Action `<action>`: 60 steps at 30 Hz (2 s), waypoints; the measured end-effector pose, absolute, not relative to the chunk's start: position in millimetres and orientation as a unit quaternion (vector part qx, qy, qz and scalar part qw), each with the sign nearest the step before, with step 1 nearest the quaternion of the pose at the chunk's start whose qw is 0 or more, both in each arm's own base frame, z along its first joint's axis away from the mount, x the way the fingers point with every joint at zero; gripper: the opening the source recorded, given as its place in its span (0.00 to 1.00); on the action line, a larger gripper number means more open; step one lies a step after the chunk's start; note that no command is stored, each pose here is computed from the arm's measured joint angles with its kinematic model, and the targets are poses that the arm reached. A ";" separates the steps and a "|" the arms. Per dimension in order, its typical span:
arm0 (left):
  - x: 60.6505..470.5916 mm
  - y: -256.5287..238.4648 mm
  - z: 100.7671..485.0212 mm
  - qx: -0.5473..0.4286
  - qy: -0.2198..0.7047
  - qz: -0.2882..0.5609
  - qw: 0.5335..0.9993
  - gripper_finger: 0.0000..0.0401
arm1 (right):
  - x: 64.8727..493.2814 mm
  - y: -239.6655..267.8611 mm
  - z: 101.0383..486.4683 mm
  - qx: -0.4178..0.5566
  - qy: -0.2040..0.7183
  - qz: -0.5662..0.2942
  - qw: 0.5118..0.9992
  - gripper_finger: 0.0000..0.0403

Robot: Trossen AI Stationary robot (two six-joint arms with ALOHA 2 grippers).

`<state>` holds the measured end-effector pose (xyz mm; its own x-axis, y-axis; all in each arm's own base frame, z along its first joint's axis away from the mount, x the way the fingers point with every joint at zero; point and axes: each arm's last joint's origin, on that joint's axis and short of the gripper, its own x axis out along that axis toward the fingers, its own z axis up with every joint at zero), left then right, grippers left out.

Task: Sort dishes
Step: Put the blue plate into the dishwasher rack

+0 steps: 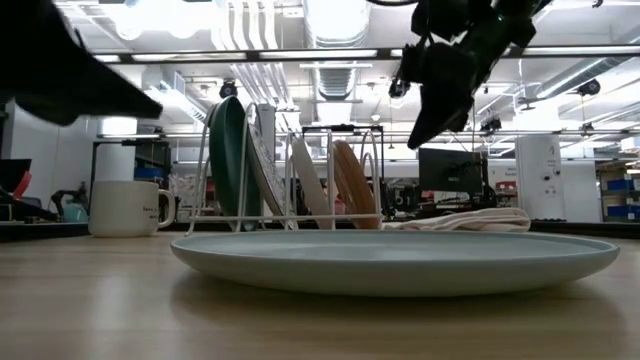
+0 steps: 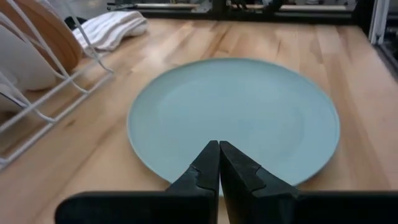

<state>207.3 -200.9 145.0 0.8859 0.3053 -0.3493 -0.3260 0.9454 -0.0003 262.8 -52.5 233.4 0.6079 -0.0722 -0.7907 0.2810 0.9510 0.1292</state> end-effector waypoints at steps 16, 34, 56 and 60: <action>227.5 -189.9 102.0 0.007 0.202 0.207 0.957 0.00 | 251.3 -43.3 204.0 0.268 0.467 -0.090 0.838 0.00; 242.6 -174.0 97.6 -0.019 0.247 0.194 0.949 0.00 | 243.3 -5.1 168.0 0.376 0.457 -0.081 0.802 0.37; 250.1 -171.2 76.7 -0.049 0.259 0.199 0.944 0.00 | 241.1 2.9 121.8 0.416 0.421 -0.067 0.803 0.56; 250.8 -169.7 77.2 -0.045 0.264 0.196 0.943 0.00 | 253.9 5.3 113.1 0.432 0.401 -0.016 0.808 0.55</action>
<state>250.8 -169.7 77.2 0.7837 0.3465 -0.5156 -0.3943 0.9188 0.0182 253.9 5.3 113.1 0.6784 0.3204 -0.6612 0.3721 0.6261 0.6852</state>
